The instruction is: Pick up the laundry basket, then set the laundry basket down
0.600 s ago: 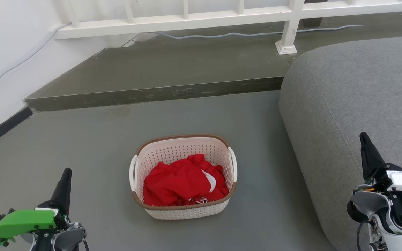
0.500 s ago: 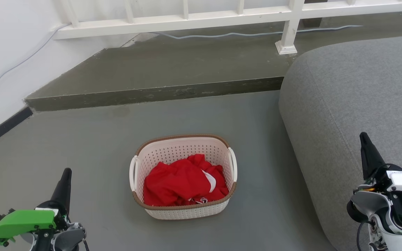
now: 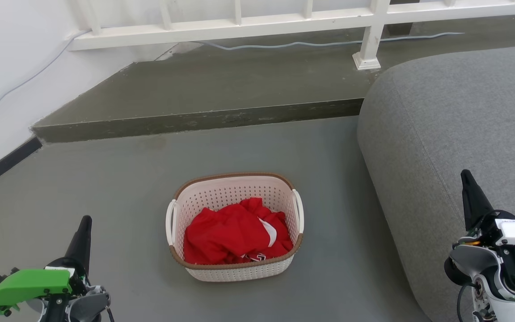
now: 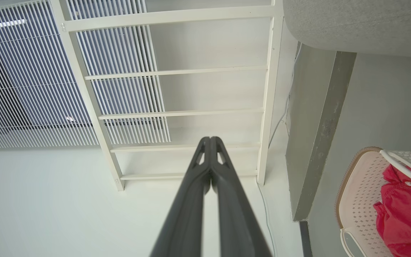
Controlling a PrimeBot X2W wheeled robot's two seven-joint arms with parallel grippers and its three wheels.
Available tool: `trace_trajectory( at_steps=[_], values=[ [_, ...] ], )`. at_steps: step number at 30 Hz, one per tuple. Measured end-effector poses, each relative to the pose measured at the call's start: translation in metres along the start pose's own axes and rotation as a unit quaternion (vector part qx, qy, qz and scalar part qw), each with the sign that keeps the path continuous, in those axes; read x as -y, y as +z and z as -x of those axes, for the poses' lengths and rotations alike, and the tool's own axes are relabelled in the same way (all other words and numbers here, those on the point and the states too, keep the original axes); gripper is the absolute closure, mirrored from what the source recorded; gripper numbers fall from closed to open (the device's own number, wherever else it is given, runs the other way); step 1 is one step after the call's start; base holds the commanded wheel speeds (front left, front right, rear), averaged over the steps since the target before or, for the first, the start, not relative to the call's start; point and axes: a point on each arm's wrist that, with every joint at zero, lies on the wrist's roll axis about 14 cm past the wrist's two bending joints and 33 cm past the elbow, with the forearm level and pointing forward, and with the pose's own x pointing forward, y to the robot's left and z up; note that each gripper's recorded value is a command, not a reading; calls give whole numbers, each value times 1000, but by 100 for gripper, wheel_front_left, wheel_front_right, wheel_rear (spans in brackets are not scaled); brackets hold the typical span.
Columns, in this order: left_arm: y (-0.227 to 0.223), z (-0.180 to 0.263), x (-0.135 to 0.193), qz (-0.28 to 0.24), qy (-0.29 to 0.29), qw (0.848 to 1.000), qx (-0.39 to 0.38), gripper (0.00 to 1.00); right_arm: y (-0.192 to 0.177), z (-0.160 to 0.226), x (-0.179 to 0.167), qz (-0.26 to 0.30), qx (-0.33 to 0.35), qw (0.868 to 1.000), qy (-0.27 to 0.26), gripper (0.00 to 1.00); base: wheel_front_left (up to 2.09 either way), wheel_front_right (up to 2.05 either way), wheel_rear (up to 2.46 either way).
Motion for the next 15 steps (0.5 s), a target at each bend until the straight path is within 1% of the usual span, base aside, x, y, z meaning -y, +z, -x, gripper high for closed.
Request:
trace_trajectory(
  at_steps=[15],
  values=[
    [0, 0, 0, 0, 0, 1000, 0, 100, 0, 0, 0, 0, 0, 1000, 0, 100, 0, 0, 0]
  ],
)
